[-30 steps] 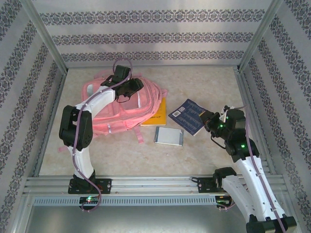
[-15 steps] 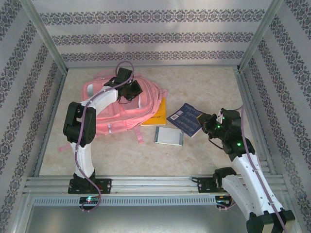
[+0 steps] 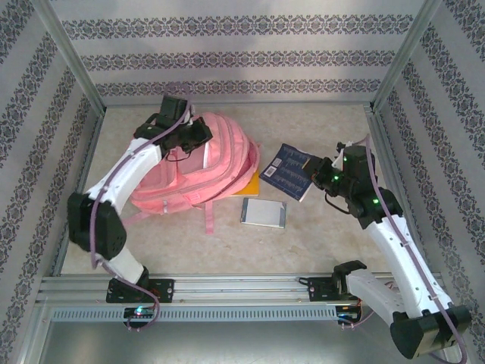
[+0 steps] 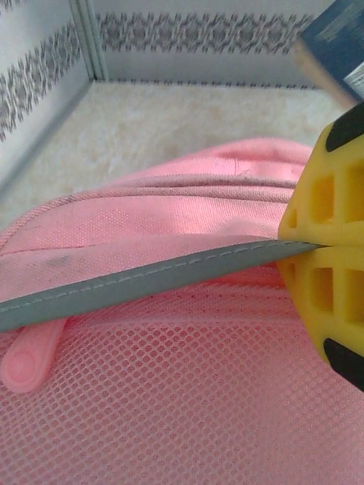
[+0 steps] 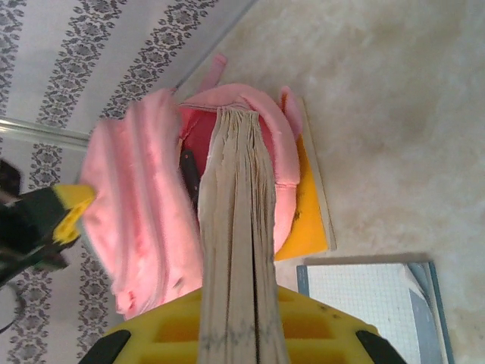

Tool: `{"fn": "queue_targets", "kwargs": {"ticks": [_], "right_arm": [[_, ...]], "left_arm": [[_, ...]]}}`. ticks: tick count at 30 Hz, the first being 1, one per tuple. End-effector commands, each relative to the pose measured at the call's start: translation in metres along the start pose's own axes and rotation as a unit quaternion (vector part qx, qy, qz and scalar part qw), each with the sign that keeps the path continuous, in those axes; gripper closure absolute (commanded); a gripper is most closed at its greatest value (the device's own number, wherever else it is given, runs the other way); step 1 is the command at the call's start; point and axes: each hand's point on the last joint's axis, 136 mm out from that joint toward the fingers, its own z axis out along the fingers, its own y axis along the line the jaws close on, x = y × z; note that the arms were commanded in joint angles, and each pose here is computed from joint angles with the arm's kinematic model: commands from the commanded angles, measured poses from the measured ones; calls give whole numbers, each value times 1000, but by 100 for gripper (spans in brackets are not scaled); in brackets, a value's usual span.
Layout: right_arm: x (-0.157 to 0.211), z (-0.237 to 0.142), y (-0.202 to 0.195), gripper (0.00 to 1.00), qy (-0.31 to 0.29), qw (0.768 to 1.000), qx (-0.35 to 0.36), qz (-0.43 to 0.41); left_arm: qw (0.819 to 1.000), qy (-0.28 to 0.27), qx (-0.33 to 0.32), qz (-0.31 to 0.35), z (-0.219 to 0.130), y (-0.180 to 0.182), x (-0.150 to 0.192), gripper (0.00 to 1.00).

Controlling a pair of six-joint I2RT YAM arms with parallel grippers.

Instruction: Pack the student bag

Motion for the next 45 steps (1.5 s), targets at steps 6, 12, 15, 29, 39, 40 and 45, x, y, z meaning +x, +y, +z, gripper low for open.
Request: {"fn": "queue_targets", "kwargs": {"ticks": [6,12,15,29,39,40,45], "right_arm": [[0,17,33,100,22,997,-32,-72],[30,42,67,100,109,985,-119,-67],[50,48,84,100,162,971,-159,-67],[86,67,136,100,306,906,-280,85],[90,61,149,100,302,905,-287,85],[90,60,149,100,302,905,-287,85],[93,58,149,100,303,904,-288,85]], "left_arm": [[994,46,95,39,-85,-44,42,100],[988,121,71,65,-103,-30,79,100],[985,146,44,83,-108,-17,92,100],[967,155,-91,178,-116,-22,105,46],[951,148,-145,230,-77,-61,135,40],[948,149,-155,235,-74,-61,136,39],[938,149,-189,250,-62,-54,141,39]]}}
